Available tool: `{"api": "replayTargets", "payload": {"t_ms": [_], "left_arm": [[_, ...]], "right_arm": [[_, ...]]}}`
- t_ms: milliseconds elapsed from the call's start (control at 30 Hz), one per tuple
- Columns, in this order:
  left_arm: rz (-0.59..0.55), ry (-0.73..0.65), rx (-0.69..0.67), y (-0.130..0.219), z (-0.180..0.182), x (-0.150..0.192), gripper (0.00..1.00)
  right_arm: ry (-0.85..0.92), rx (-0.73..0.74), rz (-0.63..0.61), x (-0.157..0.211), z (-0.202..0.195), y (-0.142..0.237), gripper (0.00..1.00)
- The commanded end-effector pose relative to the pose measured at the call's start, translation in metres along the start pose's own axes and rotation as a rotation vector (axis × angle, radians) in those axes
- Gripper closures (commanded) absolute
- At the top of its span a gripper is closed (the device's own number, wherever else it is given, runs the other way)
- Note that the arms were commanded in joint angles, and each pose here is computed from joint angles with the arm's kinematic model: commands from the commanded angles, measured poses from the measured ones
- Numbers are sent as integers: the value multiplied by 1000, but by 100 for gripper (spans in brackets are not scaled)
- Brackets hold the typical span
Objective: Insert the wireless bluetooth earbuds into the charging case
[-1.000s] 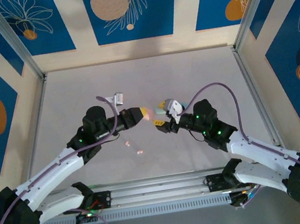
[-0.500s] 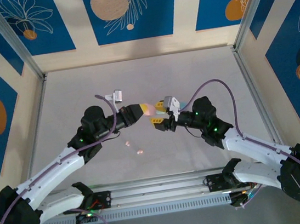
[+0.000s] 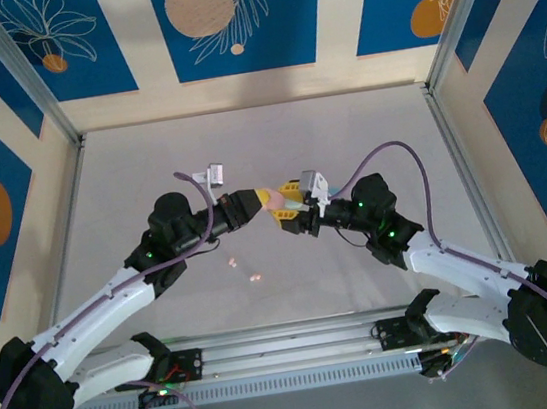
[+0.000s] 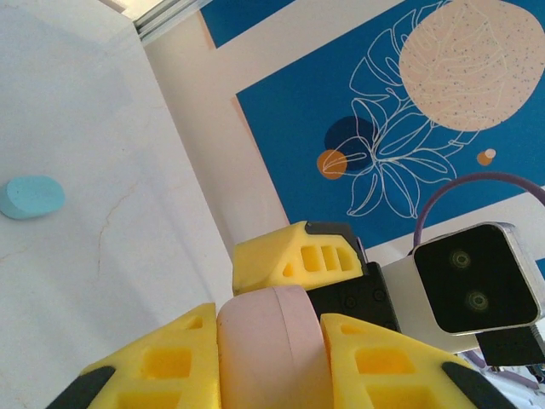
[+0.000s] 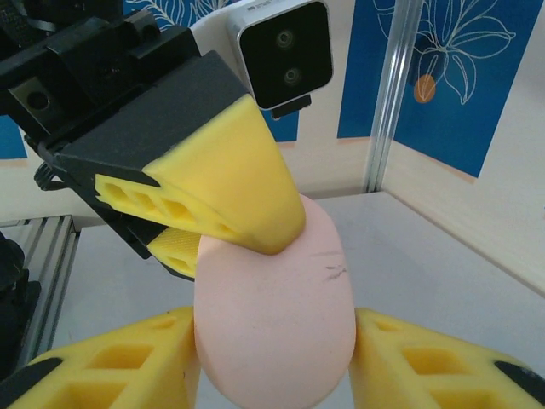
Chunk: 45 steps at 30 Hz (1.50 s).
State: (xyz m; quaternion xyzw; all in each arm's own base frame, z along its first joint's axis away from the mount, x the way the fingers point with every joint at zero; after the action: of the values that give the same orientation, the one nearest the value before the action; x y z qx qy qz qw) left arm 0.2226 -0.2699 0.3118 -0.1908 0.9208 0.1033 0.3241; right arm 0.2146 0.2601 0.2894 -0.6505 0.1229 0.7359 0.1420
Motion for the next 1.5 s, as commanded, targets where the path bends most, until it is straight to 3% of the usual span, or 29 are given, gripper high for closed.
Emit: {"api": "replayTargets", "payload": {"t_ms": [0, 100, 233, 300, 433, 500, 667, 800, 1033, 1267, 1467], "left_arm": [[-8, -20, 51, 1, -10, -3, 86], [-16, -30, 48, 3, -11, -4, 81], [-8, -123, 33, 6, -13, -5, 48], [22, -255, 28, 8, -16, -3, 36], [75, -567, 12, 20, -16, 7, 27], [108, -752, 46, 26, -15, 18, 17], [166, -1054, 135, 37, -15, 39, 15], [114, -1132, 177, 36, -22, 36, 18], [120, -1119, 280, 29, -33, 38, 23], [102, -1101, 283, 28, -35, 35, 35], [107, -1079, 293, 27, -36, 36, 38]], "right_arm": [[26, -11, -45, -19, 1, -1, 55], [24, -15, -42, -18, 3, 1, 60], [-4, -53, -11, -16, 7, 5, 64], [-41, -80, 21, -15, 9, 7, 65], [-139, -166, 88, -15, 13, 13, 65], [-180, -228, 128, -16, 18, 15, 65], [-231, -341, 170, -22, 28, 18, 65], [-241, -421, 191, -28, 37, 19, 65], [-220, -439, 211, -28, 42, 16, 65], [-188, -397, 222, -23, 38, 13, 65], [-164, -380, 233, -20, 37, 11, 64]]}}
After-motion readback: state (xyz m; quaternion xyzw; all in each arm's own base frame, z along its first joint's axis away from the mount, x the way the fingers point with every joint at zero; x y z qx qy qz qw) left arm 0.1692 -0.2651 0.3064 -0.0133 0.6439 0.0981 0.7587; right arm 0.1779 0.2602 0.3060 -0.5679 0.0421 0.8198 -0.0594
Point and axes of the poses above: each hand's point on the last joint's axis, 136 mm out from that joint toward the fingers, its own y axis back along the fingers, its own z axis along the line the jaws close on, x = y × z, the point moved 3 cm from there along y, back along the fingers, and after that the axes turned 11 degrees about -y, right-handed, at the moved point
